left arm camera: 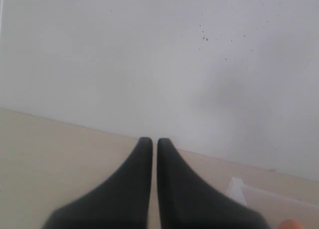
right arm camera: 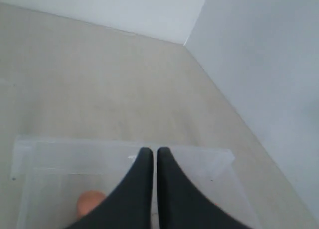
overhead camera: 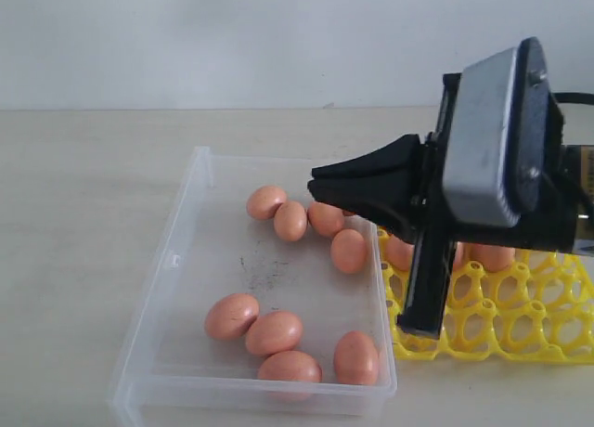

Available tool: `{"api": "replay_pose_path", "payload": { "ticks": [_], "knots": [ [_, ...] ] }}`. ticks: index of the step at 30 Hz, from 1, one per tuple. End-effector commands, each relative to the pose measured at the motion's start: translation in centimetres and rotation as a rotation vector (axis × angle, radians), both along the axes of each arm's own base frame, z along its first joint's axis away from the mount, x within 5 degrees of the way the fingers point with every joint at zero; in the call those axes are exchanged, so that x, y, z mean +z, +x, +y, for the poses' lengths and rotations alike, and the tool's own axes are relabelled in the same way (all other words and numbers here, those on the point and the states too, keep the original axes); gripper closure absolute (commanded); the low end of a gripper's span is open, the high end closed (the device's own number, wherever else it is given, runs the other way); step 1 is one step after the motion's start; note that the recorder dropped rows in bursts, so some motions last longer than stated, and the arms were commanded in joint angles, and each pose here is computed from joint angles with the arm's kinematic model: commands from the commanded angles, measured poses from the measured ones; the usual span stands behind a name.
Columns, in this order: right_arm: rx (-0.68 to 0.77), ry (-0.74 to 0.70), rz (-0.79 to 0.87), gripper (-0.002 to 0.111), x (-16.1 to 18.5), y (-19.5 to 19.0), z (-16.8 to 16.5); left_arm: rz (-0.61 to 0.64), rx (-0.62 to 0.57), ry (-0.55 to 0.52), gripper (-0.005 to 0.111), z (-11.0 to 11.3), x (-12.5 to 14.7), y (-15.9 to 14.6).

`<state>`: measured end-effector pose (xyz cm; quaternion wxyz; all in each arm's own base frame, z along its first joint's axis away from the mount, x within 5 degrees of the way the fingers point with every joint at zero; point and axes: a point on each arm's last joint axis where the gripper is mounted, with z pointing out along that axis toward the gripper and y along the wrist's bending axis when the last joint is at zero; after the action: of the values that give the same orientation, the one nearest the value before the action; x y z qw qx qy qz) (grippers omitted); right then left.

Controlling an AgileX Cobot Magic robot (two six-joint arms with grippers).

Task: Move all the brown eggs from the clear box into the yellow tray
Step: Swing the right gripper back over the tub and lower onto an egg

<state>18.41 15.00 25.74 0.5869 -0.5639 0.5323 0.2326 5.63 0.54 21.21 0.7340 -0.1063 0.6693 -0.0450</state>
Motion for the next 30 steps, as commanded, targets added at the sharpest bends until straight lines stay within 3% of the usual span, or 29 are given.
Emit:
{"api": "replay_pose_path", "payload": {
  "ticks": [1,5,8,12,15,19,24,25,30],
  "knots": [
    [-0.065,-0.232,-0.218,0.108,0.1,0.2,1.7,-0.005,-0.004,0.005,0.103,0.0,0.1,0.0],
    [-0.066,-0.579,-0.454,0.108,-0.3,0.3,3.7,-0.005,-0.004,0.005,0.103,0.0,0.1,0.0],
    [-0.005,-0.748,-0.607,0.108,-0.2,0.2,5.3,-0.005,-0.004,0.005,0.103,0.0,0.1,0.0],
    [0.082,-0.867,-0.766,0.108,-0.2,1.2,7.5,-0.005,-0.004,0.005,0.103,0.0,0.1,0.0],
    [0.065,-0.888,-0.747,0.108,-0.4,2.8,9.0,-0.005,-0.004,0.005,0.103,0.0,0.1,0.0],
    [-0.124,-0.829,-0.503,0.108,-0.9,5.5,11.1,-0.005,-0.004,0.005,0.103,0.0,0.1,0.0],
    [-0.807,-0.357,0.214,0.108,-0.3,10.6,13.6,-0.005,-0.004,0.005,0.103,0.0,0.1,0.0],
    [-0.906,-0.319,0.308,0.107,-0.4,11.5,13.8,-0.005,-0.004,0.005,0.103,0.0,0.1,0.0],
    [-0.913,-0.397,0.721,0.094,-2.3,14.8,14.3,-0.005,-0.004,0.005,0.103,0.0,0.1,0.0]
  ]
}}
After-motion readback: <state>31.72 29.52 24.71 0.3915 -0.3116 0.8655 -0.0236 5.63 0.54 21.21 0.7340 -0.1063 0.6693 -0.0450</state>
